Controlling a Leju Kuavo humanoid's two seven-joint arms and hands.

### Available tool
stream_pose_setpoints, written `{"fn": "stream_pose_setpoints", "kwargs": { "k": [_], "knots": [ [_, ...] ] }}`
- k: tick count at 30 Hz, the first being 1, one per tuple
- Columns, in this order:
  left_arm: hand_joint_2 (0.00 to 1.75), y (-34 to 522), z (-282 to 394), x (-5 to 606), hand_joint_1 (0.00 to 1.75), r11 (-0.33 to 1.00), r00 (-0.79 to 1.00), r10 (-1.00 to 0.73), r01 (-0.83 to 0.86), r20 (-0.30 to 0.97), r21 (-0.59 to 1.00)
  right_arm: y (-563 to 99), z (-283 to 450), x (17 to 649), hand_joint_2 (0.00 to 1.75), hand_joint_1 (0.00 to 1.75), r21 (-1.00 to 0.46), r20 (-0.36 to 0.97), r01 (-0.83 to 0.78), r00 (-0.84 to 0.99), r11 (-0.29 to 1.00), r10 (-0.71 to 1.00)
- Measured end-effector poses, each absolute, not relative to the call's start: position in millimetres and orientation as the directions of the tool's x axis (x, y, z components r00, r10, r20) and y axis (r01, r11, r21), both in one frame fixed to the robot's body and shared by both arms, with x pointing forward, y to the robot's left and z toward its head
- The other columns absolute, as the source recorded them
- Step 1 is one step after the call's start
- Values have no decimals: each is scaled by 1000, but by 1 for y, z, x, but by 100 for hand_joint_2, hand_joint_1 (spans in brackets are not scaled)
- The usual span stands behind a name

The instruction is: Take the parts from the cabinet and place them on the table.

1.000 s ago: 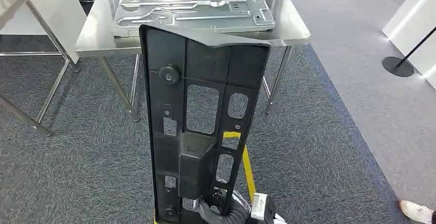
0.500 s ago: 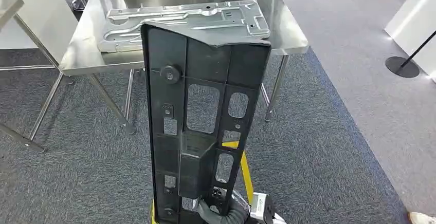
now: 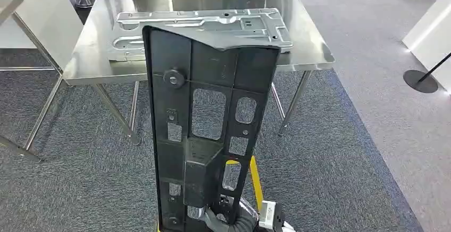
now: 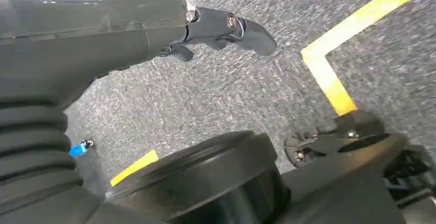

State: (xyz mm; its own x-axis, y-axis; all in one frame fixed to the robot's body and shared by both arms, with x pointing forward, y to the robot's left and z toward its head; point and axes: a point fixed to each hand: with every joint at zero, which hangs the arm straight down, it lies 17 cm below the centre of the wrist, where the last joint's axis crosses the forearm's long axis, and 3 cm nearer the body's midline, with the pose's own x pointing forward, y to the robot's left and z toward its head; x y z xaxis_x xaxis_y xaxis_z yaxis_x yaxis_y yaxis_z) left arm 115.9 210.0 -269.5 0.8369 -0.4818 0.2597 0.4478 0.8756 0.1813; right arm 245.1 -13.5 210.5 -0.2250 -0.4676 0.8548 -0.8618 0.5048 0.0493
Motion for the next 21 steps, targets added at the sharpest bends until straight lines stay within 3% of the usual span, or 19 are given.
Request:
{"fn": "stream_pose_setpoints", "kwargs": {
  "k": [21],
  "knots": [
    [175,212,-270,115,0,885,847,-463,431,259,174,-12,211,246,175,169,47,853,-863,-227,503,-470]
  ]
}}
